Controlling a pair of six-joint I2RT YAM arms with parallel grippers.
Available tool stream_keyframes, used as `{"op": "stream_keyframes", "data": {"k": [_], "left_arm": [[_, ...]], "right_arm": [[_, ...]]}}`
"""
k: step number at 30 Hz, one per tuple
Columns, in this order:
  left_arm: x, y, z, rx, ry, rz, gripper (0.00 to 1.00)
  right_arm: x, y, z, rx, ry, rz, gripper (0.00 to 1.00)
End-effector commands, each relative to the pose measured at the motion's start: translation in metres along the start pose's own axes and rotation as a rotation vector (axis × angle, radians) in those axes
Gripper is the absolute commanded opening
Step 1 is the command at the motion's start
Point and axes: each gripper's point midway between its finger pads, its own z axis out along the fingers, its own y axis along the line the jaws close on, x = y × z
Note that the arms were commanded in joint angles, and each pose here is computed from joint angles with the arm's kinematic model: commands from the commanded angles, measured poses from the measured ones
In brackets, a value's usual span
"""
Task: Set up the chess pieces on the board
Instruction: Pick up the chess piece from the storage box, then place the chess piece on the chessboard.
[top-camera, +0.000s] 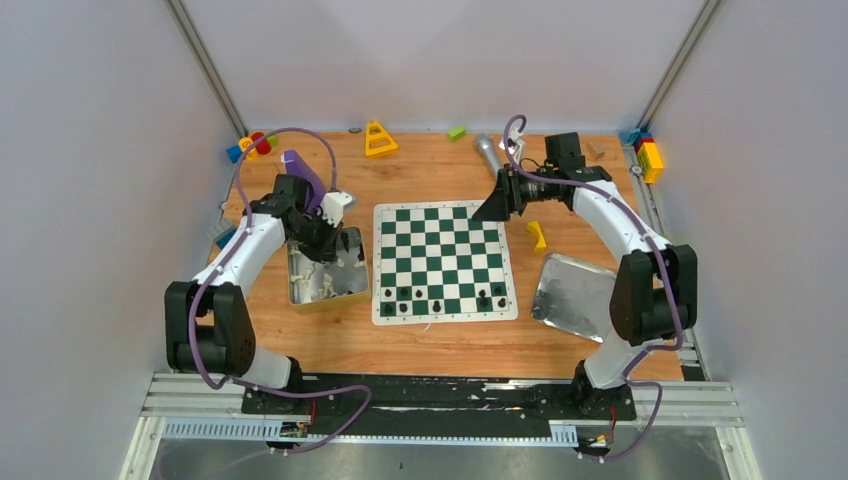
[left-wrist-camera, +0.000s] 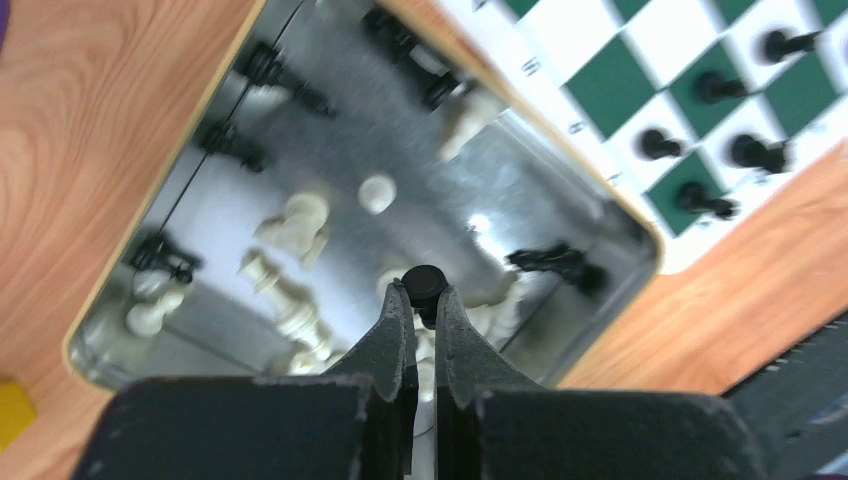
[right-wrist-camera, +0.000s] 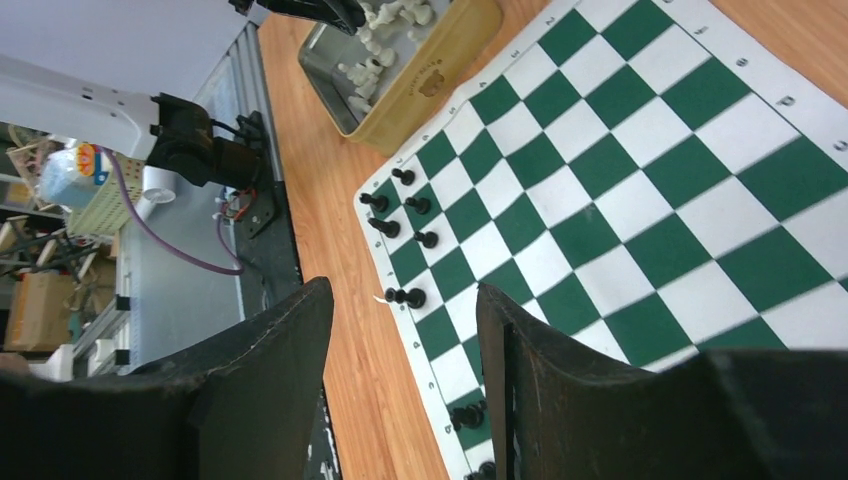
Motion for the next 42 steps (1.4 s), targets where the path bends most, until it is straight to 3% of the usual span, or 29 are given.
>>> {"op": "stream_keyframes", "data": {"k": [1,8,10,15,19,24,32,42], "left_arm": [[-0.058,-0.038,-0.028,0.211,-0.197,0.009,0.0],[-0.097,-0.101,0.001,0.384,-0.088,0.103,0.01],[-0.104,-0.114,0.017,0.385,-0.012,0.155,0.01],[-0.09,-0.144,0.044,0.327,0.315,0.314,0.0],[-0.093,-0.153,0.055,0.269,0.458,0.407,0.0],[-0.105,-0.152,0.063,0.207,0.592,0.517,0.0],[-0.083,-0.121,0.068,0.007,0.848,0.763,0.0],[-0.066,-0.101,0.049,-0.055,0.962,0.848,0.0]], "right_arm": [[-0.018,0.017,0.013,-0.121,-0.005,-0.011,0.56],[-0.006,0.0,0.012,-0.026,0.01,-0.036,0.56],[-0.004,-0.005,0.002,0.021,-0.002,-0.049,0.56],[-0.003,-0.019,-0.045,0.127,-0.082,-0.034,0.56],[0.003,-0.032,-0.09,0.201,-0.168,0.003,0.56],[0.015,-0.031,-0.118,0.252,-0.219,-0.003,0.56],[0.033,-0.021,-0.121,0.24,-0.226,-0.019,0.56],[0.035,-0.022,-0.121,0.215,-0.233,-0.008,0.56]]}}
